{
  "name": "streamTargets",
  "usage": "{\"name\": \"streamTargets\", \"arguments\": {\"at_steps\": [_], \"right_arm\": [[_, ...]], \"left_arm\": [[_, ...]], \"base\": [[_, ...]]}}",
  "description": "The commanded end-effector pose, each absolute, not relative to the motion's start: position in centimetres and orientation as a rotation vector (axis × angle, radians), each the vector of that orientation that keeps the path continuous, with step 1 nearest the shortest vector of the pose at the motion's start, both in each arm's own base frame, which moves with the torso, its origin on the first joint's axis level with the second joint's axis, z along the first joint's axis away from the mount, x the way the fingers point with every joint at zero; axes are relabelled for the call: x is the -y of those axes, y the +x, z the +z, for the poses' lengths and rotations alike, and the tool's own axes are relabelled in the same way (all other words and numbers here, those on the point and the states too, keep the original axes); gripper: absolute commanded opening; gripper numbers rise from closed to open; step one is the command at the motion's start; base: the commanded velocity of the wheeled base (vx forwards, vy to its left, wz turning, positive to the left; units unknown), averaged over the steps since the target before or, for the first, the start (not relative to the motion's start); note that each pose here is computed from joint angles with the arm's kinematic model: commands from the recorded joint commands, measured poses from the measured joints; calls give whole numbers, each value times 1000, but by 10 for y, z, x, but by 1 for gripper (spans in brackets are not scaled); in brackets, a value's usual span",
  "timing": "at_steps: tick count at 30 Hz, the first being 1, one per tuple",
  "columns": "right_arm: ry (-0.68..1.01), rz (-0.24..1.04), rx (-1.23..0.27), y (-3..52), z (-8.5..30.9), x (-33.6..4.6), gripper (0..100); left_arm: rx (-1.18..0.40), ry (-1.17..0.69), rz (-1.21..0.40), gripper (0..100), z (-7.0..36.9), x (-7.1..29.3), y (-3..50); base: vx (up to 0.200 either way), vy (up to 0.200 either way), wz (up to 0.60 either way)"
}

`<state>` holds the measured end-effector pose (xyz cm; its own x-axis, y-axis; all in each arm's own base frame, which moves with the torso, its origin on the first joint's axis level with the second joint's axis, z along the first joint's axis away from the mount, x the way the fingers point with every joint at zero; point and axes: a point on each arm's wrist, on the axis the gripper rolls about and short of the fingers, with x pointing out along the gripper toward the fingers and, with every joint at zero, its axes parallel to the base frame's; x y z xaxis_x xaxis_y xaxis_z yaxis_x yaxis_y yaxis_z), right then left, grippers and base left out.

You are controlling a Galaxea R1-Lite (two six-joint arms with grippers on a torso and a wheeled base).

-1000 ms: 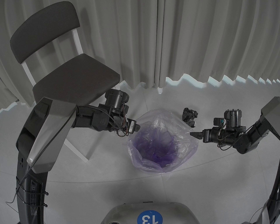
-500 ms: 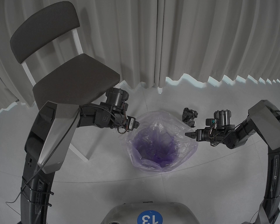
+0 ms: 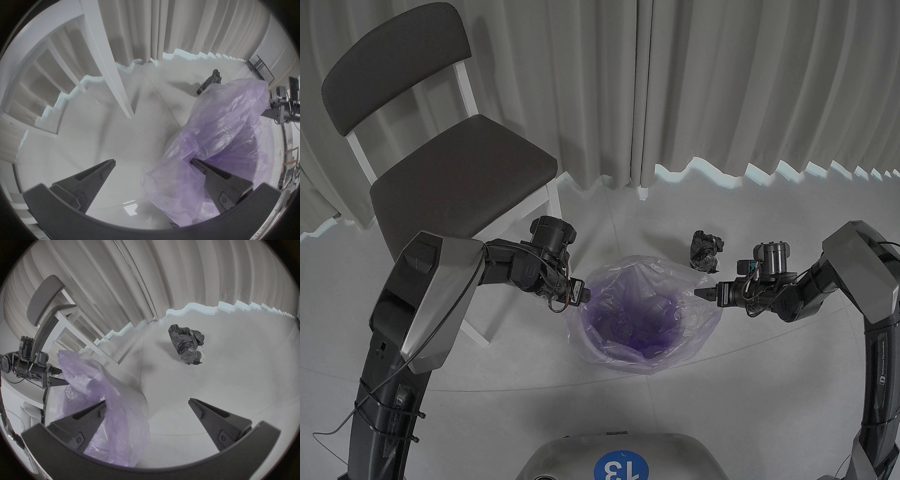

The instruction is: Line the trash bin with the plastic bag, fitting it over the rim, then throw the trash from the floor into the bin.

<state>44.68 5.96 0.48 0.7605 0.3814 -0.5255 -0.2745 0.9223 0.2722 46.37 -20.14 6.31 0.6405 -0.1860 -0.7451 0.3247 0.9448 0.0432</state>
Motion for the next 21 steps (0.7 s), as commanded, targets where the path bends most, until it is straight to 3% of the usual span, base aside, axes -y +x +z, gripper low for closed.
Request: {"name": "streamTargets", "arguments": {"at_steps": [1,6,21], "right_arm": [[190,349,-608,446,5,-55,100],[191,342,-590,448,12,-51,100],[191,326,-560,473,16,-44,100]], "left_arm": [[-794,138,-317,100,91,199,458],[-769,125,-344,100,116,197,451],[-843,191,-336,100,72,192,463]], "base": [[0,0,0],[0,0,0],[0,0,0]]}}
